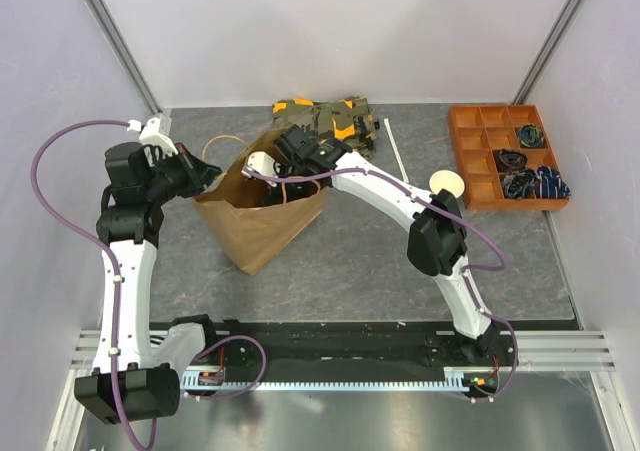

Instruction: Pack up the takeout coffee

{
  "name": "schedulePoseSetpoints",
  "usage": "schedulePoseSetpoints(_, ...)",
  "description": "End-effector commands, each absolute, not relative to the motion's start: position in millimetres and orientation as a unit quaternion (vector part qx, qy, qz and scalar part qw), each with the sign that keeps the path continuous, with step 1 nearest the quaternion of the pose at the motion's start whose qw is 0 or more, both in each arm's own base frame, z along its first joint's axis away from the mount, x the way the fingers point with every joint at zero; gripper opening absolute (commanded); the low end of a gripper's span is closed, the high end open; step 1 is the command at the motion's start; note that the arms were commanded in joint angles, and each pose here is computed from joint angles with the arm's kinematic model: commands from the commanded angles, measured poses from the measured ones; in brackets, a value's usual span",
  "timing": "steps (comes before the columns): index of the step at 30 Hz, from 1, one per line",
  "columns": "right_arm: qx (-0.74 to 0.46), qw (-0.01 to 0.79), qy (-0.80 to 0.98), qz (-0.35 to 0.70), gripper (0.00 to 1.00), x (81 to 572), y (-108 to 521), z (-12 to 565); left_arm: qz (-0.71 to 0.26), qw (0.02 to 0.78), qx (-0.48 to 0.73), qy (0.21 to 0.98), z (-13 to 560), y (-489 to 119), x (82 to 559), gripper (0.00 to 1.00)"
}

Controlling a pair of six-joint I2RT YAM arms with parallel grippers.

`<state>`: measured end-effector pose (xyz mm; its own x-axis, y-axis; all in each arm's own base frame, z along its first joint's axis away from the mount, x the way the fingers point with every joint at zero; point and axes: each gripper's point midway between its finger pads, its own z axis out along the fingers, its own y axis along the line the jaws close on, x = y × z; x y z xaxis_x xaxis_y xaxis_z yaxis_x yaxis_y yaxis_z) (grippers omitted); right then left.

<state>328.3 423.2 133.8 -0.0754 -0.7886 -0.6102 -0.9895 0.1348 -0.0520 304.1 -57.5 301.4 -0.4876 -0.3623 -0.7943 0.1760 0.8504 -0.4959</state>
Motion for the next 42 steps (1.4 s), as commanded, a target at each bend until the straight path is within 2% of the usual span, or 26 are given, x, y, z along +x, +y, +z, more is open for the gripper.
schedulePoseSetpoints(1, -0.636, 0.146, 0.736, 0.180, 0.37, 306, 397, 82, -0.252, 0.512, -0.066, 0.818, 309, -50, 305, 0.02)
schedulePoseSetpoints(7, -0.638, 0.139, 0.738, 0.170, 0.38, 308, 396, 75, -0.257, 0.507, -0.058, 0.820, 306, -53, 305, 0.02)
schedulePoseSetpoints(11, -0.635, 0.161, 0.736, 0.171, 0.53, 314, 402, 90, -0.263, 0.505, -0.052, 0.820, 306, -55, 304, 0.02)
schedulePoseSetpoints(13, -0.636, 0.169, 0.733, 0.172, 0.55, 315, 405, 96, -0.269, 0.503, -0.046, 0.820, 305, -58, 303, 0.02)
schedulePoseSetpoints(17, -0.641, 0.167, 0.730, 0.168, 0.50, 313, 400, 95, -0.282, 0.504, -0.021, 0.816, 307, -65, 299, 0.02)
schedulePoseSetpoints(24, -0.664, 0.168, 0.716, 0.135, 0.48, 311, 383, 82, -0.370, 0.518, 0.142, 0.758, 329, -109, 253, 0.02)
schedulePoseSetpoints(33, -0.684, 0.201, 0.695, 0.092, 0.46, 316, 368, 67, -0.369, 0.548, 0.284, 0.695, 324, -127, 207, 0.02)
schedulePoseSetpoints(38, -0.696, 0.211, 0.682, 0.080, 0.46, 315, 362, 58, -0.357, 0.553, 0.326, 0.679, 317, -130, 193, 0.02)
schedulePoseSetpoints(42, -0.706, 0.203, 0.673, 0.082, 0.45, 311, 359, 55, -0.363, 0.546, 0.310, 0.688, 320, -129, 197, 0.02)
